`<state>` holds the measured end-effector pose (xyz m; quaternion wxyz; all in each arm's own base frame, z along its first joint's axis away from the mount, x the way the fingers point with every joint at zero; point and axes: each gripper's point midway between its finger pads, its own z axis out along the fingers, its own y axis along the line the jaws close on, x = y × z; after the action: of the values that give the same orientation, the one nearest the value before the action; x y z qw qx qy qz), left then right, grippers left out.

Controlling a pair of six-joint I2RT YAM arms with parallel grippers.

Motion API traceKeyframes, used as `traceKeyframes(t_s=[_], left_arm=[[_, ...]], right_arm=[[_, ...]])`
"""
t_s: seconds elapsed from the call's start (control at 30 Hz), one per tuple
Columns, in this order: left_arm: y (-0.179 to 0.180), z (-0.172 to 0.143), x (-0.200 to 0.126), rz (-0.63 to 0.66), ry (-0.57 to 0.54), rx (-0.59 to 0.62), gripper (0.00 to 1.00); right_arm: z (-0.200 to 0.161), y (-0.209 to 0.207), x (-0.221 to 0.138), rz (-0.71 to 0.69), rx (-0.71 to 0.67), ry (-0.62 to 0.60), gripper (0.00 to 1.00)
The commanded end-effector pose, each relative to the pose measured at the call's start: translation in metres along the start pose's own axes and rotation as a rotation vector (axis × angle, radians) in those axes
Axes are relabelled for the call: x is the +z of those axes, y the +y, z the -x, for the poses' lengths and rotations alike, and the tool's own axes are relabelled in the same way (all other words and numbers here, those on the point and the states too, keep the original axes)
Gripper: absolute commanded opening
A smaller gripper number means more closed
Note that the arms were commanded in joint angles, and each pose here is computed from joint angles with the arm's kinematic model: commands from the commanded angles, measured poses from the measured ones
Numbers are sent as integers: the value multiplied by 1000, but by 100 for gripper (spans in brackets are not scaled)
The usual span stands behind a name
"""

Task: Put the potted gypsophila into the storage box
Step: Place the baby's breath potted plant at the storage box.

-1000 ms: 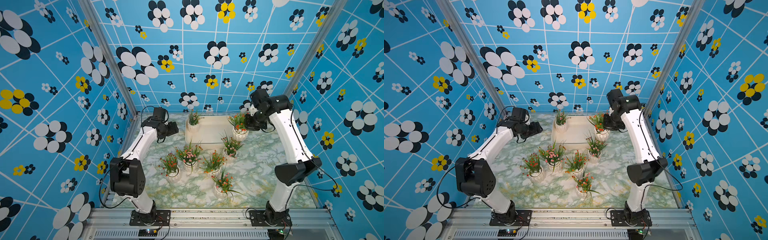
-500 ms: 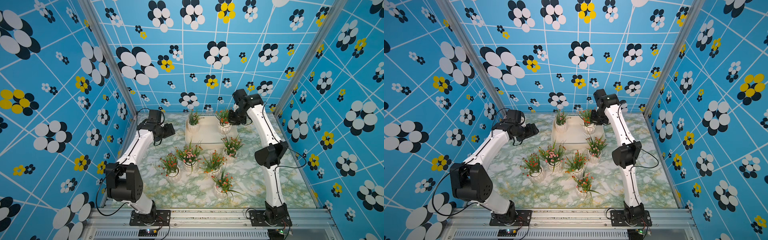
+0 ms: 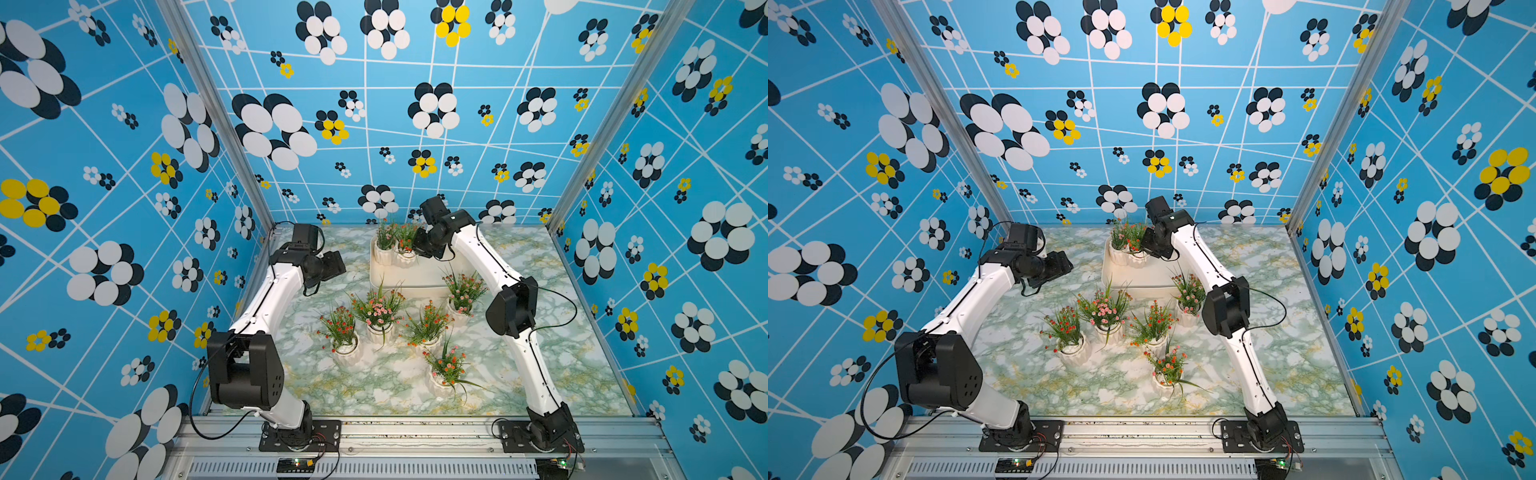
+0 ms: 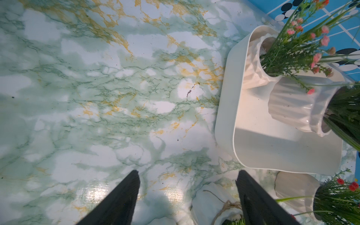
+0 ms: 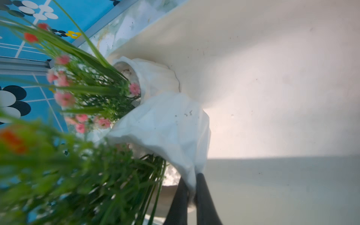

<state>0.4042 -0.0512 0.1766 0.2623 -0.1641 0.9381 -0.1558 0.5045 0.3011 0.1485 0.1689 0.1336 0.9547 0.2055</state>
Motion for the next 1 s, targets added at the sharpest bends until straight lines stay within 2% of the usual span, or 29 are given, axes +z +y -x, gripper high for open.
traceKeyframes(t_s=[0.0,0.4,0.97], left_arm=[[8,-1,-10,12,-13,1,81],[18,-2,-7,13,-4,-11,81],[25,-14,10,21,35,-23,81]], right_arm=[[8,35,1,124,65,-54,0],[-28,44,16,120,56,-10,0],[-59,74,27,168,17,30,0]])
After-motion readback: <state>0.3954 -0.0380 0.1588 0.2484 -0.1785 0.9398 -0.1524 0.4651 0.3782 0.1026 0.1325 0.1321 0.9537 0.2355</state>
